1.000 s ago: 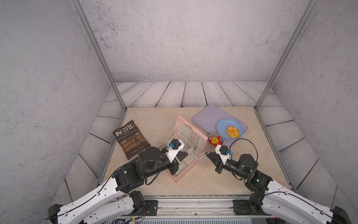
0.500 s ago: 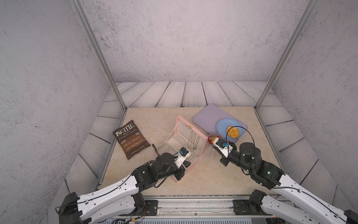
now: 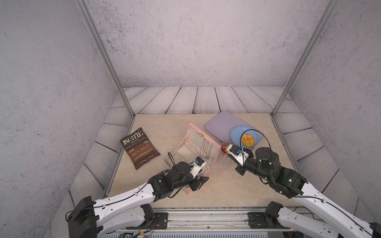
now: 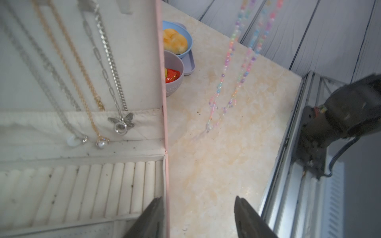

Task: Put jewelry chain into jewelry box
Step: Pick up the necklace from the center of the board, then adjust the jewelry box at the center of the board.

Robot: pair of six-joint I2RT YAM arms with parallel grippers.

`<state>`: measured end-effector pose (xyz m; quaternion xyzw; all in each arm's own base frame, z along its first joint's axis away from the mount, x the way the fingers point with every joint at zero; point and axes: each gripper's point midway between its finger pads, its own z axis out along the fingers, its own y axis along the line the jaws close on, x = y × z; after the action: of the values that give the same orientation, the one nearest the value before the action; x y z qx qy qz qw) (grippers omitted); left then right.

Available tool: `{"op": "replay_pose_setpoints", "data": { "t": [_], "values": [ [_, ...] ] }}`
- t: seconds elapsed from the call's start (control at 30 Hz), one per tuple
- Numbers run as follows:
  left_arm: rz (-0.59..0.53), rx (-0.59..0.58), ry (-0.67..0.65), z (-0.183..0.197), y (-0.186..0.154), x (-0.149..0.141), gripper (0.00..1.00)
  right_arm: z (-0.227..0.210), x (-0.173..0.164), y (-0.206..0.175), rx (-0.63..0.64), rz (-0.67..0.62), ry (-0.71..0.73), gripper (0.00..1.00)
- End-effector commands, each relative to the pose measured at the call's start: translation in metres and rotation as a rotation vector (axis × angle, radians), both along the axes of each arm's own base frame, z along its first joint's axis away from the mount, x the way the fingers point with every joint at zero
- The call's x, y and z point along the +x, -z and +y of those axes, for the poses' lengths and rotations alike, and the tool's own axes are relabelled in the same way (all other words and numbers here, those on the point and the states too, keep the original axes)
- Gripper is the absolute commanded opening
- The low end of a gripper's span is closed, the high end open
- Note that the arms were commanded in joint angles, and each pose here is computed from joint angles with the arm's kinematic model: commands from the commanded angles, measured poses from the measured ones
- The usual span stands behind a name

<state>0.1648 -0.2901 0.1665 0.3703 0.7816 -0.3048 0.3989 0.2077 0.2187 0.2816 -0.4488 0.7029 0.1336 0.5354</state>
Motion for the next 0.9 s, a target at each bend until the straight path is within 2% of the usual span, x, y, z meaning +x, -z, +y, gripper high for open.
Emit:
{"op": "replay_pose_setpoints", "data": {
  "t": [0.0, 0.13, 0.33, 0.5, 0.6, 0.73, 0.87],
  "values": [
    [-0.025, -0.005, -0.045, 0.01, -0.009, 0.005, 0.71, -0.004, -0.006, -0.008, 0.021, 0.02, 0.01, 0.0],
    [-0.075, 0.006, -0.173, 0.035, -0.03, 0.025, 0.81, -0.013, -0.004, -0.005, 0.007, 0.04, 0.055, 0.0],
    [0.012, 0.008, -0.578, 0.117, -0.036, 0.101, 0.83, -0.016, -0.006, 0.004, 0.012, 0.076, 0.073, 0.0],
    [0.026, 0.191, -0.814, 0.178, -0.013, 0.137, 0.83, -0.007, -0.014, 0.005, 0.067, 0.101, 0.022, 0.0],
    [0.088, 0.254, -0.839, 0.187, 0.003, 0.147, 0.81, 0.0, -0.021, 0.005, 0.098, 0.125, -0.022, 0.0],
    [0.11, 0.374, -0.869, 0.199, 0.02, 0.155, 0.8, 0.009, -0.026, 0.006, 0.128, 0.148, -0.073, 0.0],
    [0.214, 0.404, -0.819, 0.192, 0.047, 0.157, 0.8, 0.012, -0.029, 0.008, 0.135, 0.153, -0.096, 0.0]
  ]
}}
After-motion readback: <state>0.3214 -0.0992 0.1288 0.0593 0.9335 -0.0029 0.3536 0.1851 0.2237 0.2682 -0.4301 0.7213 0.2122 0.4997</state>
